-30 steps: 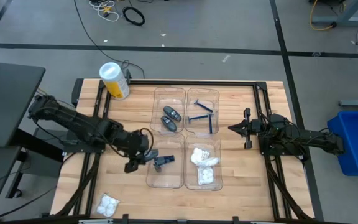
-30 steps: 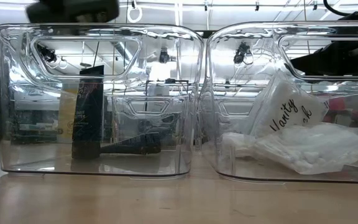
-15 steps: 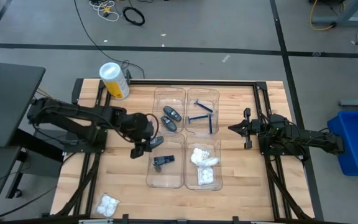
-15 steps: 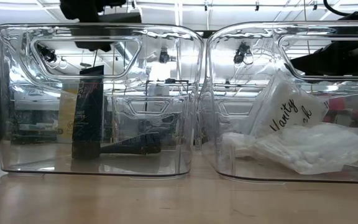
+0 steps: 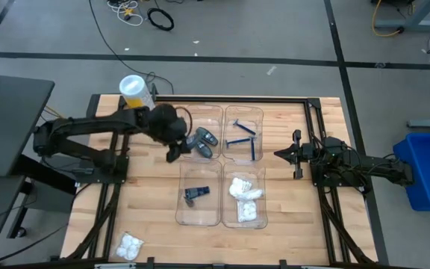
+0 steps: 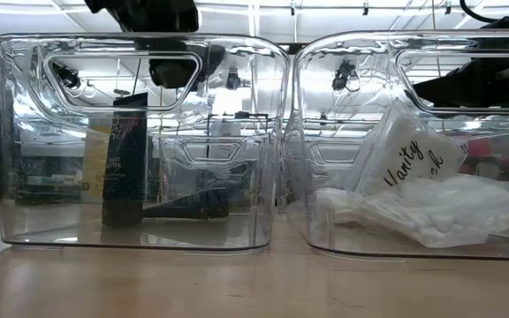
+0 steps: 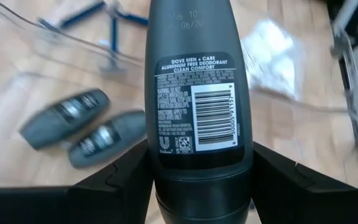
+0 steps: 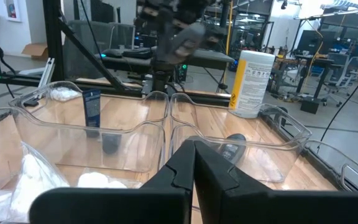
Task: Pick & Place Travel size toiletries
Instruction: Put the deodorant into the top left transparent bin
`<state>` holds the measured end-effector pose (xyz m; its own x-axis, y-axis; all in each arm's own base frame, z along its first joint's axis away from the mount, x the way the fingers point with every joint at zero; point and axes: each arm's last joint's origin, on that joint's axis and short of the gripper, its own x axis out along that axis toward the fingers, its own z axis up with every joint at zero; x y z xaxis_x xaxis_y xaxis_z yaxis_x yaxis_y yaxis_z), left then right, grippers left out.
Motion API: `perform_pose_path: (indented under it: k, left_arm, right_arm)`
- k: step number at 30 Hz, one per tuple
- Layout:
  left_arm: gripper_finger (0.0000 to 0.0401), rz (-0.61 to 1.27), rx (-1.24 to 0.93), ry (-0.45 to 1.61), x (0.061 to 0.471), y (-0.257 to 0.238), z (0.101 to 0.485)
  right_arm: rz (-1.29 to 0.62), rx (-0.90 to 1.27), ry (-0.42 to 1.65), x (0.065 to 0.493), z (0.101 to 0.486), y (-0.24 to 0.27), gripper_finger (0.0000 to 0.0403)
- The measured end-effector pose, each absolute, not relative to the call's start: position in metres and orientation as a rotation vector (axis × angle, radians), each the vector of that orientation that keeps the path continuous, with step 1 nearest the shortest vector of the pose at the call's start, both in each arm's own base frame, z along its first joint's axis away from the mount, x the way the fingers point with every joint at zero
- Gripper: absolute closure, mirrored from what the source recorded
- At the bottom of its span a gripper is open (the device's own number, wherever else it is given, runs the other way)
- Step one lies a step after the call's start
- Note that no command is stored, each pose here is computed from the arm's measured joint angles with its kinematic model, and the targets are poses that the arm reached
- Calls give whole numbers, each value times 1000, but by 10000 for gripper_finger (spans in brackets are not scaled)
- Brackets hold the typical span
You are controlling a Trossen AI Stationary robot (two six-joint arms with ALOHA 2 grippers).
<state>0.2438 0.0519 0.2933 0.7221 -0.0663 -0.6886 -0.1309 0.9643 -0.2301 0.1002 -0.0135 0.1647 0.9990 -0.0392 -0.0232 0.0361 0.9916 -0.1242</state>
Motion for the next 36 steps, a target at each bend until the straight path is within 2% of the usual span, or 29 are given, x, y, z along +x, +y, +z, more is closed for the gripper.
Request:
perform_pose_path:
  k: [13, 26, 36]
  left_arm:
    - [176, 108, -253, 695, 229, 104, 296]
    - [176, 110, -203, 699, 227, 108, 296]
    - [174, 144, -247, 820, 249, 119, 264]
  right_arm:
    - [-38, -124, 25, 100, 165, -13, 389]
    - [-38, -124, 25, 100, 165, -13, 389]
    - [-37, -124, 25, 100, 165, -13, 389]
